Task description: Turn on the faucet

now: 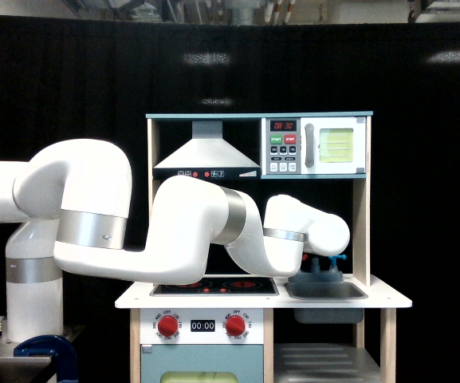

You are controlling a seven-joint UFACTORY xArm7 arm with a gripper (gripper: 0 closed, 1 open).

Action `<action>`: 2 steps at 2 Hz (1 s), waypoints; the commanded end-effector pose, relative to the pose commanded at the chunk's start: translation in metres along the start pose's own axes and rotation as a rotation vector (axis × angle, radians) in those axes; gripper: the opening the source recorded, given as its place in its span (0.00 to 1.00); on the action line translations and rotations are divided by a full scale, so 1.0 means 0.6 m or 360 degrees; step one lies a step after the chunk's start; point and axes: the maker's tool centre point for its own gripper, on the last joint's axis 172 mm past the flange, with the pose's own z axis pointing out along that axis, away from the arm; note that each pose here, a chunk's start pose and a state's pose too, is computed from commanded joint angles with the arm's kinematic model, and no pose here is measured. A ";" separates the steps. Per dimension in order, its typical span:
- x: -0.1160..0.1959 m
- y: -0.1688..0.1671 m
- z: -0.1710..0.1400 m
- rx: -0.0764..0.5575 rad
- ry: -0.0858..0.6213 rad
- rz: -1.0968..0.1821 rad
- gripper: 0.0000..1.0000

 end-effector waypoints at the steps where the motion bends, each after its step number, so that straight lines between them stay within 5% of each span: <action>1: 0.002 0.024 -0.028 0.0000 0.0000 0.0000 1.00; 2: 0.000 0.012 -0.048 0.0000 0.0000 0.0000 1.00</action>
